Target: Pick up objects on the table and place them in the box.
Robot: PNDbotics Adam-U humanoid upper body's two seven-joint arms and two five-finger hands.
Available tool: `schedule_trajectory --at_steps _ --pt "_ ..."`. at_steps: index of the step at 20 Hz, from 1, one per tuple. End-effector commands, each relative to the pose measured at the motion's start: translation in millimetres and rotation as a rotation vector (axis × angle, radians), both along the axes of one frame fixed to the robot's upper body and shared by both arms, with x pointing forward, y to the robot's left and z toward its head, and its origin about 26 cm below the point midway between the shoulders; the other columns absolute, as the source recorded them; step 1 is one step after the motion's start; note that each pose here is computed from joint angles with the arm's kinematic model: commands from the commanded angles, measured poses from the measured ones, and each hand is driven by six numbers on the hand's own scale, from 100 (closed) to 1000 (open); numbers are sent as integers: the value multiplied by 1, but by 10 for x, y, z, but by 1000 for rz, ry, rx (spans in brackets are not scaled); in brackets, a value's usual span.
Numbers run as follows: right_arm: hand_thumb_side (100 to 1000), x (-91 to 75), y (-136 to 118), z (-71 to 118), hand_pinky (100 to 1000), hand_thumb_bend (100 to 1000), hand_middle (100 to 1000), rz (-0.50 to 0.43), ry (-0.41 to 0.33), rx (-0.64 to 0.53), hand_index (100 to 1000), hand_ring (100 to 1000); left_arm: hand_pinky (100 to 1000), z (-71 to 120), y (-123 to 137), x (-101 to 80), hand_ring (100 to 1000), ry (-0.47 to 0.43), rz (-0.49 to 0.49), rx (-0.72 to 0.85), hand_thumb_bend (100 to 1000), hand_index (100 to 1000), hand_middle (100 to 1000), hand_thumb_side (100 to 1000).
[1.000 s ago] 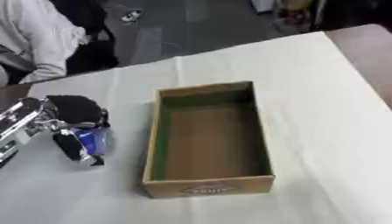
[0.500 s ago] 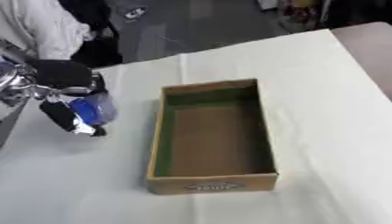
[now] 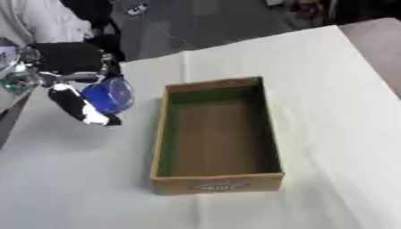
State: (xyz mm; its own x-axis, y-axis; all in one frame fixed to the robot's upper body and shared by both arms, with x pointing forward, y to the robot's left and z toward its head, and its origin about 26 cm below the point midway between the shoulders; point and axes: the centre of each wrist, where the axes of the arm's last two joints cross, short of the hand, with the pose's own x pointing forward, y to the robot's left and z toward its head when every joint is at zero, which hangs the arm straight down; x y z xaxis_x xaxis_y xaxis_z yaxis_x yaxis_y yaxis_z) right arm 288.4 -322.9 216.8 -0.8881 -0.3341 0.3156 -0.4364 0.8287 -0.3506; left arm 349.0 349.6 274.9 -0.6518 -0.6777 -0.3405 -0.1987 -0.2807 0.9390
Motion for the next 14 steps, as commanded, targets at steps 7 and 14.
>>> schedule_trajectory --at_steps 7,14 --pt "766 5 20 210 181 100 350 66 -327 -197 464 345 100 149 -269 24 100 -200 -256 -1 100 340 100 700" --pt "765 31 44 365 182 100 350 107 -340 -208 464 345 100 3 -344 118 100 -223 -372 -9 100 365 100 701"
